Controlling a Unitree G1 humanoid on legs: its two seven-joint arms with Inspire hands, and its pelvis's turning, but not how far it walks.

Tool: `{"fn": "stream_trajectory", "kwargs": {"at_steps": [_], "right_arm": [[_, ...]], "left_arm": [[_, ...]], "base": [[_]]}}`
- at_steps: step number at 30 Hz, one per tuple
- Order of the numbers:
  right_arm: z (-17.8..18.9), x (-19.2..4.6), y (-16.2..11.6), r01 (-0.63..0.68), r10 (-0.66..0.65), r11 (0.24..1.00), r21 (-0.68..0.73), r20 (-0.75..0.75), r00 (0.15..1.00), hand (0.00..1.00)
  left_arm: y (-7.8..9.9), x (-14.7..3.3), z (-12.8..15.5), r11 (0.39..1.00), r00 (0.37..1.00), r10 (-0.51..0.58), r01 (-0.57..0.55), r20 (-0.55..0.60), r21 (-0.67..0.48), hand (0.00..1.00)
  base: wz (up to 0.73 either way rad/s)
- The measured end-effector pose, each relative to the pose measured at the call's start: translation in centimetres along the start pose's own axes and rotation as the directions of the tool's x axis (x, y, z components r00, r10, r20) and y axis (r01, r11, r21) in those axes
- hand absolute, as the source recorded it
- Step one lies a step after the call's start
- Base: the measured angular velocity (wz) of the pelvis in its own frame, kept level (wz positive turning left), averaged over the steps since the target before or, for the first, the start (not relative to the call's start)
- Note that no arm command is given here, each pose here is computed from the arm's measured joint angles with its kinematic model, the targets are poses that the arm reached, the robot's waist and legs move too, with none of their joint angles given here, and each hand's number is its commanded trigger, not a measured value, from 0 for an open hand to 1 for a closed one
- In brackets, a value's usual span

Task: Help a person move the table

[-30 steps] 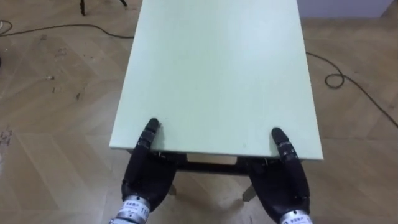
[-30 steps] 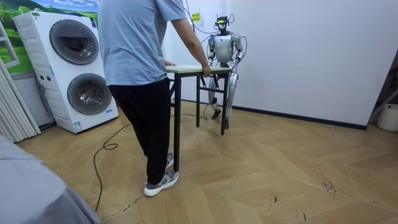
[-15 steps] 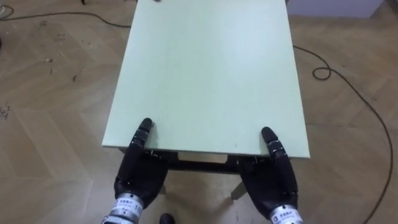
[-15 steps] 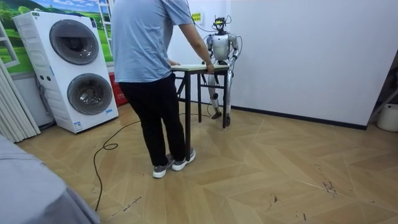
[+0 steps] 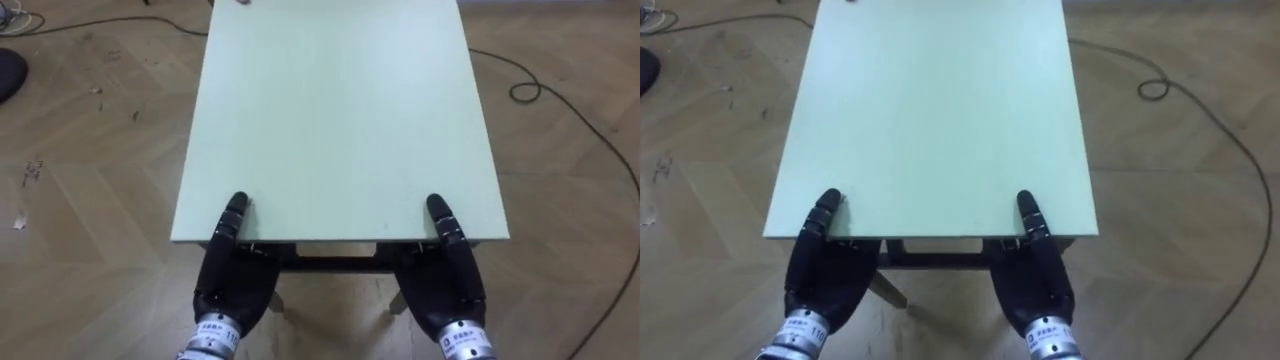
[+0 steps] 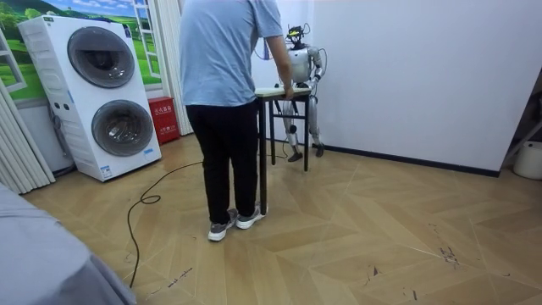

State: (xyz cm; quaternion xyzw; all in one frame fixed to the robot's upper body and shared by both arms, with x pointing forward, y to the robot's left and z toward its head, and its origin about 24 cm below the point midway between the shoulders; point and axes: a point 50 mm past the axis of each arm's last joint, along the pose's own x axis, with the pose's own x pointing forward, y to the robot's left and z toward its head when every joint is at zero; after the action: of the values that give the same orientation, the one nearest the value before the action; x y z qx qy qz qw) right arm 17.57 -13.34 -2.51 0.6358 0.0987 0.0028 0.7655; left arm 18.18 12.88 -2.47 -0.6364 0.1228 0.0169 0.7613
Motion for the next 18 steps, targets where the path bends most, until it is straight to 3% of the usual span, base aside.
{"fn": "stream_trajectory", "kwargs": {"at_steps": [6,13,18], "right_arm": [[0.9,0.7,0.6,-0.035,0.035,0.999,-0.004,0.038,0.999,1.0],[0.5,-0.5,-1.3,0.047,-0.047,0.999,0.003,-0.004,0.999,1.0],[0.6,-0.7,-1.5,0.059,-0.059,0.998,0.002,-0.012,0.998,1.0]], "left_arm": [[-1.3,1.5,-0.2,0.999,0.999,-0.045,0.045,-0.018,0.024,1.0],[0.7,0.8,-0.3,0.999,0.999,0.038,-0.037,-0.017,0.039,1.0],[1.0,0.6,-0.7,0.998,0.998,0.059,-0.058,-0.028,0.027,1.0]], "base": [[0.12],[0.04],[0.23]]}}
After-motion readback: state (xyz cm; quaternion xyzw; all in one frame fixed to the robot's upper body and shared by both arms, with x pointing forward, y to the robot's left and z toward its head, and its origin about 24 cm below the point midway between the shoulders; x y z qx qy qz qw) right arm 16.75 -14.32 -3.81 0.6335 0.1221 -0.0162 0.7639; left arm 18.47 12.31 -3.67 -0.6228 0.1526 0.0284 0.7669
